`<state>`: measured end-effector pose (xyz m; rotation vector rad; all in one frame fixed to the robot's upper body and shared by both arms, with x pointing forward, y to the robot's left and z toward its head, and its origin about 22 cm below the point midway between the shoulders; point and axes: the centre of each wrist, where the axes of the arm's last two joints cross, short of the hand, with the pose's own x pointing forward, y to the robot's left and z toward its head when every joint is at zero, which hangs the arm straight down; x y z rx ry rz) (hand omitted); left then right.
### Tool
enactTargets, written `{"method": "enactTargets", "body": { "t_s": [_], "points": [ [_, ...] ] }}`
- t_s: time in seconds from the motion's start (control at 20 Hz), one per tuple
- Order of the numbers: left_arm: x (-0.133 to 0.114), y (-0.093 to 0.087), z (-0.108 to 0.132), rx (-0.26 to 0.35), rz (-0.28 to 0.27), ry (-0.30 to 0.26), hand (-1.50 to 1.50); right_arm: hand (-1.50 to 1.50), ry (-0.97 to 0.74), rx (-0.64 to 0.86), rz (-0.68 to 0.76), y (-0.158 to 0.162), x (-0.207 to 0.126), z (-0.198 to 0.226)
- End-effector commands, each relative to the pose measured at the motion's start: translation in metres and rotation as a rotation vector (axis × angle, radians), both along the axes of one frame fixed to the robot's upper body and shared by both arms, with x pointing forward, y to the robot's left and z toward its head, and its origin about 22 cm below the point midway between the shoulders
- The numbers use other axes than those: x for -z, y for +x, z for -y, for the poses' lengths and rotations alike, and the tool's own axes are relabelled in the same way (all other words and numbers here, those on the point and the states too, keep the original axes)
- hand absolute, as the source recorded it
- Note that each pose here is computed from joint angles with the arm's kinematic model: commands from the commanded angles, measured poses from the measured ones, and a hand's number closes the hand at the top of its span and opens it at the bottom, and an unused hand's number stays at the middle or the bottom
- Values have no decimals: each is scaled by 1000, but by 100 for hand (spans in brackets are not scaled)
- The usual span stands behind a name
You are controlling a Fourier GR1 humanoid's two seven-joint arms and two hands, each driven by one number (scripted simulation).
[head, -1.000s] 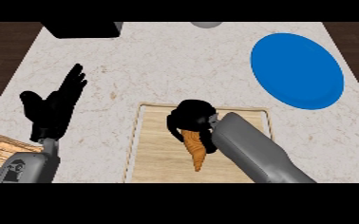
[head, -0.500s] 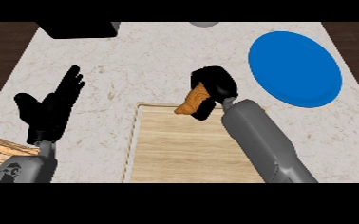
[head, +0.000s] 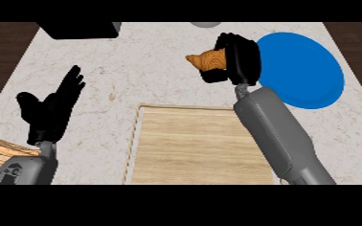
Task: Pick the croissant from the tray and place it in the plate
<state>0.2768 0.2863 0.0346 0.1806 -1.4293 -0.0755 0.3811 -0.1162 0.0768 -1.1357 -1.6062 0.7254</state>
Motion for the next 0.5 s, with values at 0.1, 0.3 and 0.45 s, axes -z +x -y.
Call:
{"method": "enactTargets", "body": {
  "t_s": [0.1, 0.3, 0.45],
  "points": [
    [19, -8, 3, 10, -21, -12, 0, 150, 139, 195, 84, 2, -18, 40],
    [16, 8, 13, 1, -21, -3, 0, 150, 221, 250, 78, 4, -18, 66],
    [30, -6, 3, 15, -31, 8, 0, 150, 216, 290, 77, 2, -19, 116]
  ]
}}
